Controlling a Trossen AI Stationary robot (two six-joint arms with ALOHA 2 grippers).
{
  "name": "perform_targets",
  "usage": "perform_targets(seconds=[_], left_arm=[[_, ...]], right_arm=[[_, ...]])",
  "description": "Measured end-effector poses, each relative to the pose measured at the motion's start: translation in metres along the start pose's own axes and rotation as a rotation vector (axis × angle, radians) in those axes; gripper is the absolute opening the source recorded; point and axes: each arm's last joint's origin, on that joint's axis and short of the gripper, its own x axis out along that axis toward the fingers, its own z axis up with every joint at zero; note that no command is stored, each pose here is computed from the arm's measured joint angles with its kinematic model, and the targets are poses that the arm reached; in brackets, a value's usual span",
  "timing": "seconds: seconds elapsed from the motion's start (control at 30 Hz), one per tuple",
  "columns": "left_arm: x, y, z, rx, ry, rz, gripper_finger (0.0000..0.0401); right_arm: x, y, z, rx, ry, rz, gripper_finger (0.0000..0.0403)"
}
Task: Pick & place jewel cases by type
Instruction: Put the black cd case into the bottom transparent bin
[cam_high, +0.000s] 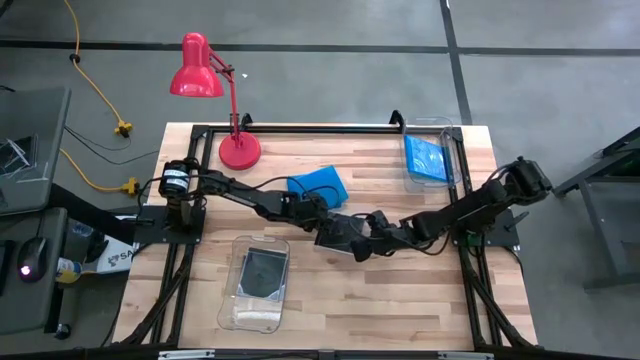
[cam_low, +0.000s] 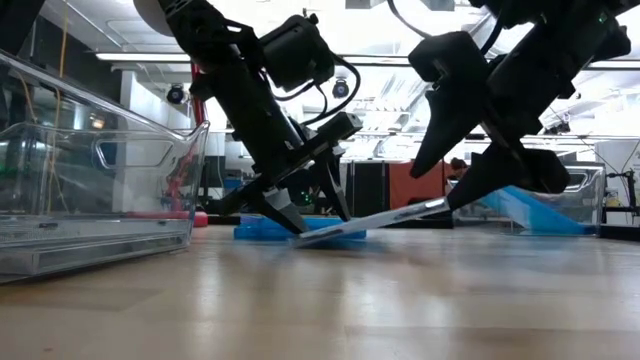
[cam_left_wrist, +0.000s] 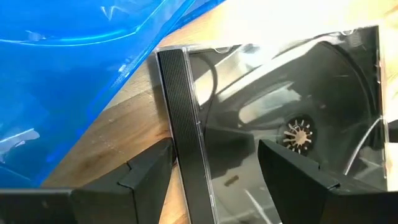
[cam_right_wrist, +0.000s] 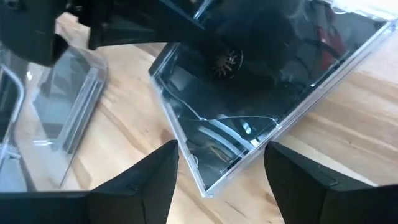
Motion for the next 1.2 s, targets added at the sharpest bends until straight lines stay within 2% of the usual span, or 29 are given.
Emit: perform_targets(seconds=[0.57, 1.2], left_arm=[[0.000, -0.002, -0.005, 0.013, -0.003, -0.002, 0.0239], [0.000, -0.007, -0.009, 0.019, -0.025, -0.035, 0.0239]], right_arm=[[-0.001, 0.008, 0.000, -0.025, 0.045, 0.092, 0.0217], [-0.011, 0.015, 0.006, -0.044, 0.010, 0.150, 0.0213]])
